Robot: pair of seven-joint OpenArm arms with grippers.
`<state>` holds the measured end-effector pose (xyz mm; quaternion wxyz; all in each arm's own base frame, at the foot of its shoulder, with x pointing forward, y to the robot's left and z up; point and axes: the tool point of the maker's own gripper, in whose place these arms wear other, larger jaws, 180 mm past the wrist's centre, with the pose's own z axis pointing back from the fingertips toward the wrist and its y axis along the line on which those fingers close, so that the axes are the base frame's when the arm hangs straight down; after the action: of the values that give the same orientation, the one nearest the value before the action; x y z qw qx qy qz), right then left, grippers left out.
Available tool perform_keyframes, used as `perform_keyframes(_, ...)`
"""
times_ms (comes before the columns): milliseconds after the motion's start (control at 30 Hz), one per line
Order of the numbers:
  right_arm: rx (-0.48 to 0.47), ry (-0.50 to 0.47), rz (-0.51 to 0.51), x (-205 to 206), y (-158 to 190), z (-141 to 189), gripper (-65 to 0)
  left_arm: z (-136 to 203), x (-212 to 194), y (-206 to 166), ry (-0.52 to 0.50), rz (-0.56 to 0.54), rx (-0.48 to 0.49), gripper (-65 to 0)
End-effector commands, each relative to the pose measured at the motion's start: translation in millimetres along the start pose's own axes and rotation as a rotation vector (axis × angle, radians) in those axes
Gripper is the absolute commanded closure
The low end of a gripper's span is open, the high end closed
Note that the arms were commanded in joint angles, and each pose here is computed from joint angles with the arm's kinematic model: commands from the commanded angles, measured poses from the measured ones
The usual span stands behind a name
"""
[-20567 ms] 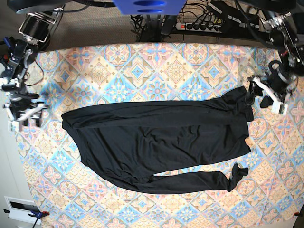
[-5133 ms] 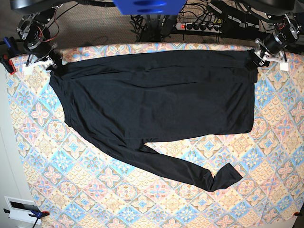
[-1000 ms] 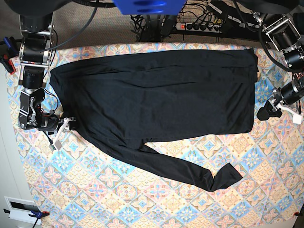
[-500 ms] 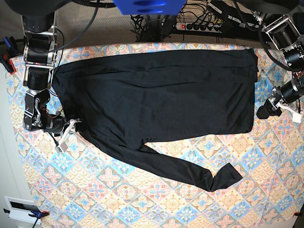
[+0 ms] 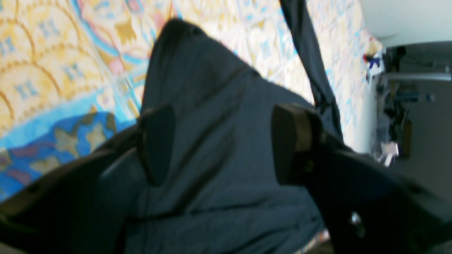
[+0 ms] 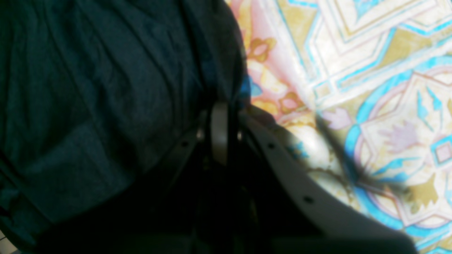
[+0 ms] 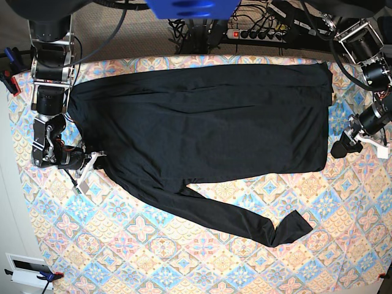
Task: Layout the t-shirt on the table in an organized manner, then fold the t-shirt properly
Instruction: 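Grasp the shirt's side edges with both grippers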
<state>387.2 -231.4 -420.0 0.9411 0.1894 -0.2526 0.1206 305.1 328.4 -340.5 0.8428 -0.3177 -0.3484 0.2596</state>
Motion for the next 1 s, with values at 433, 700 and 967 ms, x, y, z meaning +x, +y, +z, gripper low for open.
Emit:
perform_keyframes(433,-0.01,-0.028,0.023,15,-4,9,0.0,-24,43,24,-0.068,0.055,0.098,-41.1)
perform_keyframes(700,-0.01,-0.024,0.023,13,-4,8,0.0,-44,42,24,-0.054,0.111,0.091,-41.1)
perform_keyframes(967,-0.01,-0.024,0.023,13,-4,8,0.0,-40,42,60,-0.077,0.042,0.27,-41.1)
